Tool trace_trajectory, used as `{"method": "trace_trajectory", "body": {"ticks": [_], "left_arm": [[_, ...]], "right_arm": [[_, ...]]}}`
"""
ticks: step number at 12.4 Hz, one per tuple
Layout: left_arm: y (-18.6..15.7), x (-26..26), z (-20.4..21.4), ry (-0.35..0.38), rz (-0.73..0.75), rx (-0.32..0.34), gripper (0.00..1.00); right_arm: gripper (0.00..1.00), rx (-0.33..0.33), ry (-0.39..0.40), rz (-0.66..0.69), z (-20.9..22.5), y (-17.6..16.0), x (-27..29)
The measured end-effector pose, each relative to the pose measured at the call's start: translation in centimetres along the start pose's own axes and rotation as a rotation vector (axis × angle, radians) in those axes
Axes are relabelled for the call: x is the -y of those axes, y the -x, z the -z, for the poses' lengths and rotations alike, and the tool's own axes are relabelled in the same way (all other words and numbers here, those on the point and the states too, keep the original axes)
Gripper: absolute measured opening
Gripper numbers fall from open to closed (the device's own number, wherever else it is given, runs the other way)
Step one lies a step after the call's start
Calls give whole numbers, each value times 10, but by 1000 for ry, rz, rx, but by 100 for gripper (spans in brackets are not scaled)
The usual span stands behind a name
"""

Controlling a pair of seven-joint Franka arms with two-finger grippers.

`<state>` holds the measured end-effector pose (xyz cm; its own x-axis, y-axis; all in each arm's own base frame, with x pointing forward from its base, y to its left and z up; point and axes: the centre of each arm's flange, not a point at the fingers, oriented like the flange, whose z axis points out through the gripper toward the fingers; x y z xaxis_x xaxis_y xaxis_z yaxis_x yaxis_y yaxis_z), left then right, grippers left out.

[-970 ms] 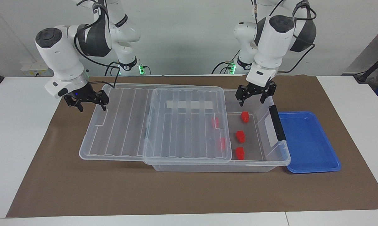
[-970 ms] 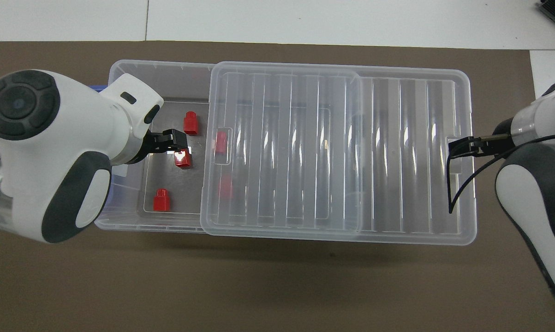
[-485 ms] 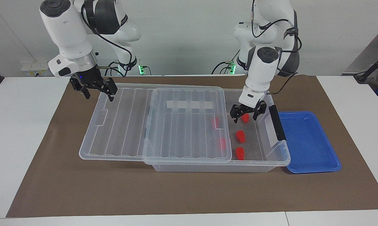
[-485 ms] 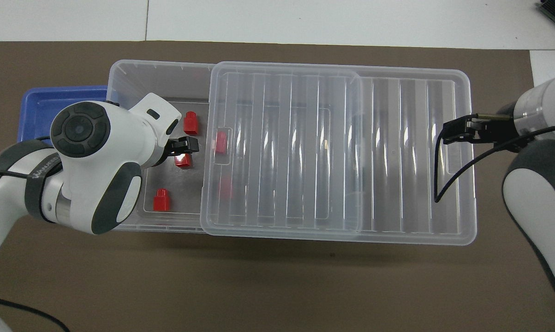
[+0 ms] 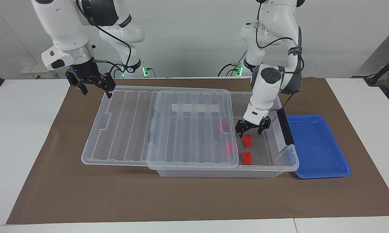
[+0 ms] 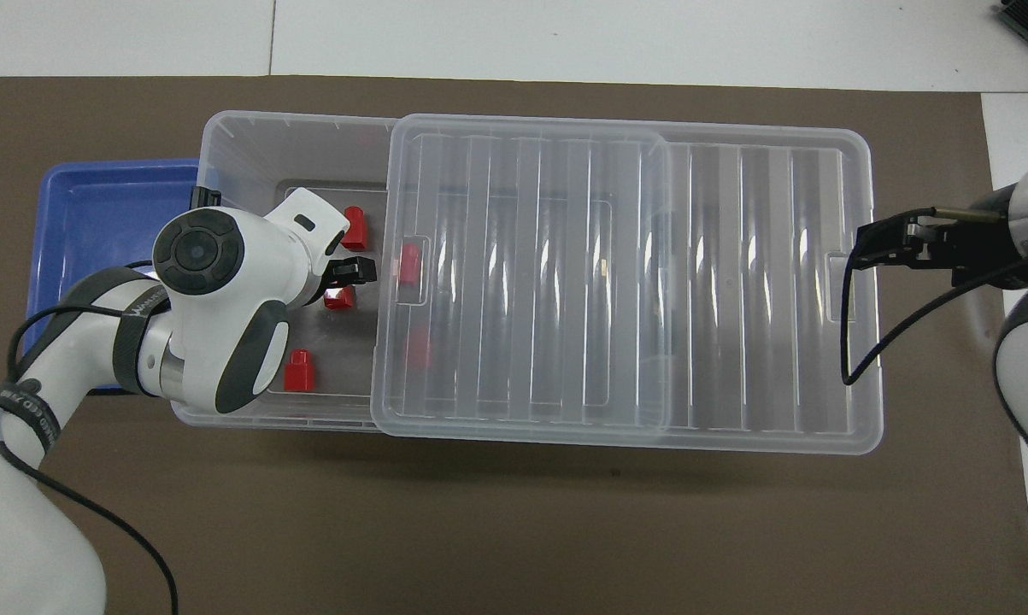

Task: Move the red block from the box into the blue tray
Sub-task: 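Lift the red block and carry it over the blue tray with the left gripper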

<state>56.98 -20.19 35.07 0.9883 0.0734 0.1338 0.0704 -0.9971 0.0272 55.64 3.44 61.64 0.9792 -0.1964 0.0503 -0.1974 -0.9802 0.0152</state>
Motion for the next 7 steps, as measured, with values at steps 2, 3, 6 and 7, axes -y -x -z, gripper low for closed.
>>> {"method": "trace_trajectory", "body": {"ticks": [2, 3, 6, 7], "left_arm": [[-1, 2, -19, -5, -14, 12, 100], [-1, 2, -23, -5, -17, 14, 100], [0, 2, -32, -5, -33, 17, 100], [0, 1, -34, -5, -37, 16, 99]], "right_arm": [[100, 10, 3, -3, 2, 3, -2], [100, 25, 7, -6, 1, 4, -4], [100, 63, 17, -24, -3, 5, -18], [100, 68, 17, -22, -3, 5, -23]]}}
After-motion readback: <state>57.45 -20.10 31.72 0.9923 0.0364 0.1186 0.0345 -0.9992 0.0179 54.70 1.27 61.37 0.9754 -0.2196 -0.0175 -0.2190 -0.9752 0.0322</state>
